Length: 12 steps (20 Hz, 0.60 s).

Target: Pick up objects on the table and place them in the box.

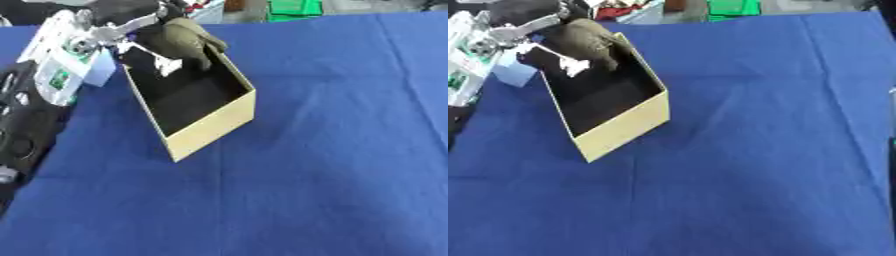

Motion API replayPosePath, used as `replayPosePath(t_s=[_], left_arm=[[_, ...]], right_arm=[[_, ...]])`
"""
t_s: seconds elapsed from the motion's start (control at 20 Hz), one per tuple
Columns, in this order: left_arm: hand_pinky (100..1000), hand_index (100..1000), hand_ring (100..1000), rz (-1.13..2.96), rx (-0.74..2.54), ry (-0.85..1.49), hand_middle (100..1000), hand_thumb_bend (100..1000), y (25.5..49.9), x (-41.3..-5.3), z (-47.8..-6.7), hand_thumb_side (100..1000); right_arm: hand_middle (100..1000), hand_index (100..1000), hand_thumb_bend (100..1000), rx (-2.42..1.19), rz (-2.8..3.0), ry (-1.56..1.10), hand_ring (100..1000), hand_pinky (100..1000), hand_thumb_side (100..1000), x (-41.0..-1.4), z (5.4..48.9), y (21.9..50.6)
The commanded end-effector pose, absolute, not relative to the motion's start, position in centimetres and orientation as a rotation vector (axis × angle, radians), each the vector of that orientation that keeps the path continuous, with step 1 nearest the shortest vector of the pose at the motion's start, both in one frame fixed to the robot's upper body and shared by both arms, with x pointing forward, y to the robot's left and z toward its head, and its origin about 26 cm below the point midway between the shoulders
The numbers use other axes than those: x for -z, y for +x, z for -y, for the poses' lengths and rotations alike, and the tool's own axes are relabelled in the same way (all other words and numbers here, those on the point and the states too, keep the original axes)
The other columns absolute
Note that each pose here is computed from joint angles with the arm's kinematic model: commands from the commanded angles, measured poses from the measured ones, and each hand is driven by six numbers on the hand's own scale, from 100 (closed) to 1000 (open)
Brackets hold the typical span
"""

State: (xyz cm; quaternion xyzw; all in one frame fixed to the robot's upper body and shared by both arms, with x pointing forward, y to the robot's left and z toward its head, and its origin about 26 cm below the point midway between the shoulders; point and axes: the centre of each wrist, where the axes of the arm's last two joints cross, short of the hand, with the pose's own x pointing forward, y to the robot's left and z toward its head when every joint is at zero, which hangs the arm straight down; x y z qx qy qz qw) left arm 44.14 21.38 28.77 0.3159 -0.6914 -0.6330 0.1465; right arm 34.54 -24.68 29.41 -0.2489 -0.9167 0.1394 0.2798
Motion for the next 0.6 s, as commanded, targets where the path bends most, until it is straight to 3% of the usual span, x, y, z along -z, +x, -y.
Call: replayPosePath(t_s=[0.05,0.15,0.3,0.5,0.6], left_arm=[[611,570,584,1.998,1.831,0.995,478,100,44.2,-29.4,-20.8,173],[629,603,608,1.974,1.835,1.023,511,100,44.4,-28.9,-20.6,100],[656,658,640,1.943,1.846,1.066,560,100,44.5,-28.2,-20.3,100],[691,739,704,1.923,1.864,1.116,644,266,44.6,-27.8,-20.1,115],[714,782,743,1.914,1.871,1.141,697,414,44.5,-27.7,-20.1,215]], right_arm=[[753,952,100,-0.376,2.502,-0.673,953,876,793,-30.5,24.6,34.0],[753,952,100,-0.375,2.503,-0.673,953,876,798,-30.6,24.6,34.0],[753,952,100,-0.372,2.503,-0.674,953,876,793,-30.6,24.7,34.0],[752,952,100,-0.370,2.501,-0.674,953,876,794,-30.5,24.7,34.0],[752,952,100,-0.370,2.501,-0.673,954,876,794,-30.6,24.7,34.0]])
